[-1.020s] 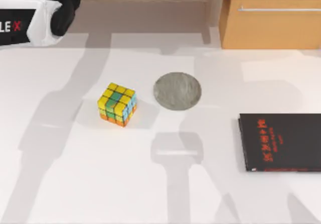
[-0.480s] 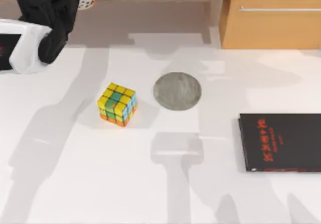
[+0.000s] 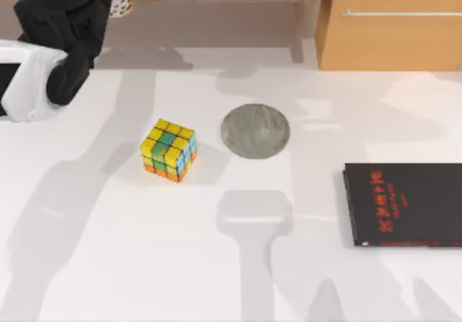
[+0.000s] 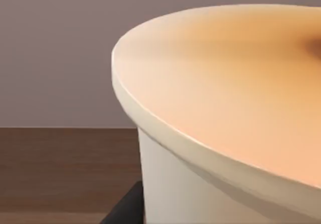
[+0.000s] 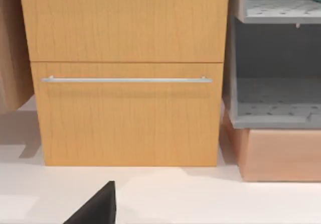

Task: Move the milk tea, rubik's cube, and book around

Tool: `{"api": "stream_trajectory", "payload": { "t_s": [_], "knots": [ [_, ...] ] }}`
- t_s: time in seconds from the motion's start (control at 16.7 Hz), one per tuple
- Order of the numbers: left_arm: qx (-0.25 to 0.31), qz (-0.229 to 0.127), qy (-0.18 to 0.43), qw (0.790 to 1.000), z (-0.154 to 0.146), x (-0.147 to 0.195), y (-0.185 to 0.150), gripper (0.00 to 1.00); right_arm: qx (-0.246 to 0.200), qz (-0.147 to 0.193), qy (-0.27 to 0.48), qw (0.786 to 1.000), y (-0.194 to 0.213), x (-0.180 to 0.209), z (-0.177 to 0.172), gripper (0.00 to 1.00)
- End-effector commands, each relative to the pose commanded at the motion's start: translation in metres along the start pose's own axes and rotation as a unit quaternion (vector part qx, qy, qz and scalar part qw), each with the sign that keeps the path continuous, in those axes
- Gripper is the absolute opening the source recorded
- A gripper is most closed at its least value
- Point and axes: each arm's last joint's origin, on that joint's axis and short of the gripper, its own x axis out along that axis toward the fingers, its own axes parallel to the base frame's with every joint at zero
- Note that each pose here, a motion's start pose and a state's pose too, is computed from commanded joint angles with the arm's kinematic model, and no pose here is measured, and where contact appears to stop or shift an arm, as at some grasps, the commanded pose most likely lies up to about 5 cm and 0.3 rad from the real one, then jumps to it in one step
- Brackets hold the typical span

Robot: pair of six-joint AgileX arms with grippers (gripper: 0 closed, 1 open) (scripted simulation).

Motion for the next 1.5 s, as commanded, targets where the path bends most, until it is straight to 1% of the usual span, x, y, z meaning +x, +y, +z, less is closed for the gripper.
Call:
{"api": "stream_trajectory", "payload": {
  "t_s": [0.06,0.18,0.3,0.42,0.54,0.66,0.72,0.84,0.96,1.32,1.5],
  "knots": [
    [-0.006,0.0,-0.008,1.0,0.003,-0.001,-0.004,0.0,0.0,0.0,0.0,1.0,0.0,0.0,0.0,1.0],
    [-0.028,-0.001,-0.033,0.999,0.013,-0.007,-0.024,0.0,0.0,0.0,0.0,1.0,0.0,0.0,0.0,1.0],
    [-0.058,0.0,-0.058,0.997,0.02,-0.015,-0.053,0.0,0.0,0.0,0.0,1.0,0.0,0.0,0.0,1.0],
    [-0.084,0.0,-0.07,0.994,0.02,-0.025,-0.09,0.0,0.0,0.0,0.0,1.0,0.0,0.0,0.0,1.0],
    [-0.093,0.0,-0.057,0.994,0.004,-0.038,-0.128,0.0,0.0,0.0,0.0,1.0,0.0,0.0,0.0,1.0],
    [-0.077,-0.002,-0.026,0.997,-0.027,-0.053,-0.161,0.0,0.0,0.0,0.0,1.0,0.0,0.0,0.0,1.0],
    [-0.063,-0.002,-0.009,0.998,-0.045,-0.058,-0.172,0.0,0.0,0.0,0.0,1.0,0.0,0.0,0.0,1.0],
    [-0.027,-0.003,0.026,0.999,-0.079,-0.066,-0.184,0.0,0.0,0.0,0.0,1.0,0.0,0.0,0.0,1.0],
    [-0.002,-0.003,0.045,0.999,-0.098,-0.069,-0.189,0.0,0.0,0.0,0.0,1.0,0.0,0.0,0.0,1.0],
    [0.0,-0.001,0.046,0.999,-0.1,-0.068,-0.188,0.0,0.0,0.0,0.0,1.0,0.0,0.0,0.0,1.0],
    [0.0,-0.001,0.046,0.999,-0.109,-0.068,-0.189,0.0,0.0,0.0,0.0,1.0,0.0,0.0,0.0,1.0]
  ]
}}
